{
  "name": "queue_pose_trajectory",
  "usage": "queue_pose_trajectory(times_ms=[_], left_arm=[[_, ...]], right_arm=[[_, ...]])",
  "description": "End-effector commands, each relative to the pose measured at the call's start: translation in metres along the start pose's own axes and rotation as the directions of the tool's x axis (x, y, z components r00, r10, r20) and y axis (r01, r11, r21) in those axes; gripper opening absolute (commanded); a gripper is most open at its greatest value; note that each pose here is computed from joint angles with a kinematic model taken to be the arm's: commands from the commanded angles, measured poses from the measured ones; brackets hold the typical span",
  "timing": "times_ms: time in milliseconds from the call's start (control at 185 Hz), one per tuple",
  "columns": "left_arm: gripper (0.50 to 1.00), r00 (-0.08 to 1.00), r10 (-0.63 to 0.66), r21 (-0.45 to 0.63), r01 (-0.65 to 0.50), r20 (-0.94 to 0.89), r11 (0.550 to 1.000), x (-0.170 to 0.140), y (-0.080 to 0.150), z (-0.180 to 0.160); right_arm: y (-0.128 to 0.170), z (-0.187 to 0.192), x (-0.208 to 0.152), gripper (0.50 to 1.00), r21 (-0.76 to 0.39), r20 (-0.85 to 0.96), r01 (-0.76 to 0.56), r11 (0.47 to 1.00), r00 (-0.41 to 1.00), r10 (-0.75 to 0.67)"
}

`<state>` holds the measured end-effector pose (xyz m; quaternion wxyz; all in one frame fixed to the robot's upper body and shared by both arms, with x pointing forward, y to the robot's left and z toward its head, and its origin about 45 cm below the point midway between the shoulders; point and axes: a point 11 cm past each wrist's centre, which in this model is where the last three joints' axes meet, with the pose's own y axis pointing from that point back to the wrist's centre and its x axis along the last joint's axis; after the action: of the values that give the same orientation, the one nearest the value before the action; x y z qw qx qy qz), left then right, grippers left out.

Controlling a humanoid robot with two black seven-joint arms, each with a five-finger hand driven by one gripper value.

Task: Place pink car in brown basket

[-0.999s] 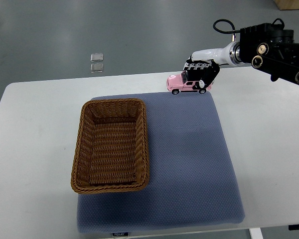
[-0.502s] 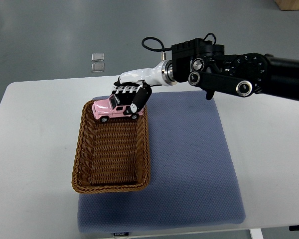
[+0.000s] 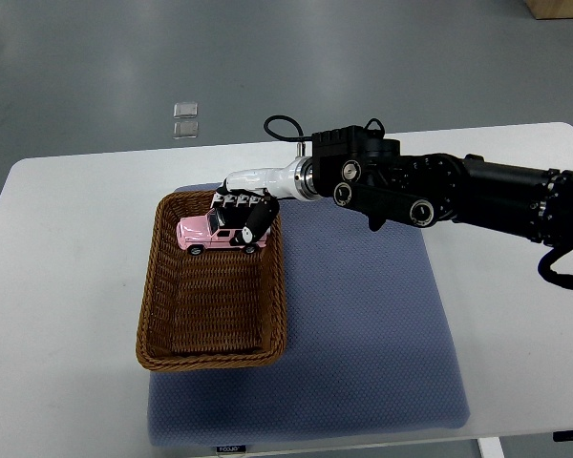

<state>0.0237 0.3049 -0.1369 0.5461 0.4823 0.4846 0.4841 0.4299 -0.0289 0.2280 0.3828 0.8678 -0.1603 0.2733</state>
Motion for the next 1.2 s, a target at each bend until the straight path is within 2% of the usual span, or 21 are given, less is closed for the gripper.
queue_pose_trajectory(times_ms=[0,27,65,189,254,265,297,340,443,562,626,772,842,913,1010,1156,1193], left_arm=[[1.0,1.0,0.001,0.0,-0.001,0.0,1.0,0.001,0.0,0.0],[1.0,1.0,0.001,0.0,-0.001,0.0,1.0,0.001,0.0,0.0],[1.0,1.0,0.001,0.0,-0.001,0.0,1.0,0.001,0.0,0.0],[1.0,1.0,0.001,0.001,-0.001,0.001,1.0,0.001,0.0,0.0],[1.0,1.0,0.003,-0.001,-0.003,0.002,1.0,0.001,0.0,0.001],[1.0,1.0,0.003,-0.001,-0.003,0.002,1.0,0.001,0.0,0.001],[1.0,1.0,0.003,-0.001,-0.003,0.002,1.0,0.001,0.0,0.001],[1.0,1.0,0.003,-0.002,-0.003,0.001,1.0,0.001,0.0,0.002],[1.0,1.0,0.003,-0.002,-0.003,0.001,1.0,0.001,0.0,0.002],[1.0,1.0,0.005,-0.003,-0.005,-0.001,1.0,0.002,0.0,0.002],[1.0,1.0,0.003,-0.003,-0.003,-0.001,1.0,0.001,0.0,0.002],[1.0,1.0,0.002,-0.003,-0.002,0.0,1.0,0.001,0.0,0.002],[1.0,1.0,0.002,-0.003,-0.002,0.0,1.0,0.001,0.0,0.002],[1.0,1.0,0.003,-0.003,-0.003,-0.001,1.0,0.001,0.0,0.002],[1.0,1.0,0.003,-0.003,-0.003,-0.001,1.0,0.001,0.0,0.002],[1.0,1.0,-0.003,-0.003,0.003,0.003,1.0,-0.001,0.0,0.002],[1.0,1.0,-0.004,-0.003,0.004,0.004,1.0,-0.002,0.0,0.002]], right_arm=[[-0.002,0.007,-0.007,0.5,-0.009,0.013,0.004,1.0,1.0,-0.003],[-0.002,0.008,-0.007,0.5,-0.01,0.014,0.003,1.0,1.0,-0.003],[-0.002,0.009,-0.006,0.547,-0.013,0.016,0.001,1.0,1.0,0.0],[-0.003,0.013,-0.01,0.619,-0.017,0.025,0.005,1.0,1.0,-0.005],[-0.003,0.013,-0.01,0.721,-0.019,0.026,0.005,1.0,1.0,-0.004],[-0.003,0.013,-0.01,0.768,-0.017,0.026,0.005,1.0,1.0,-0.004],[-0.003,0.014,-0.011,0.827,-0.017,0.027,0.006,1.0,1.0,-0.005],[-0.003,0.014,-0.011,0.862,-0.015,0.029,0.006,1.0,1.0,-0.005],[-0.003,0.011,-0.009,0.895,-0.008,0.034,0.0,1.0,0.999,0.0],[-0.002,0.006,-0.003,0.897,0.006,0.041,-0.012,1.0,0.999,0.012],[0.001,-0.006,0.011,0.897,0.049,0.061,-0.053,0.997,0.997,0.05],[0.014,-0.037,0.049,0.897,0.188,0.236,-0.188,0.964,0.961,0.141],[0.018,-0.037,0.052,0.897,0.255,0.368,-0.25,0.934,0.918,0.145],[0.03,-0.017,0.058,0.897,0.298,0.519,-0.347,0.889,0.841,0.154],[0.048,0.016,0.066,0.897,0.287,0.681,-0.473,0.833,0.713,0.17],[0.066,0.074,0.058,0.897,0.166,0.927,-0.652,0.74,0.358,0.108],[0.072,0.091,0.053,0.913,0.116,0.968,-0.691,0.713,0.241,0.076]])
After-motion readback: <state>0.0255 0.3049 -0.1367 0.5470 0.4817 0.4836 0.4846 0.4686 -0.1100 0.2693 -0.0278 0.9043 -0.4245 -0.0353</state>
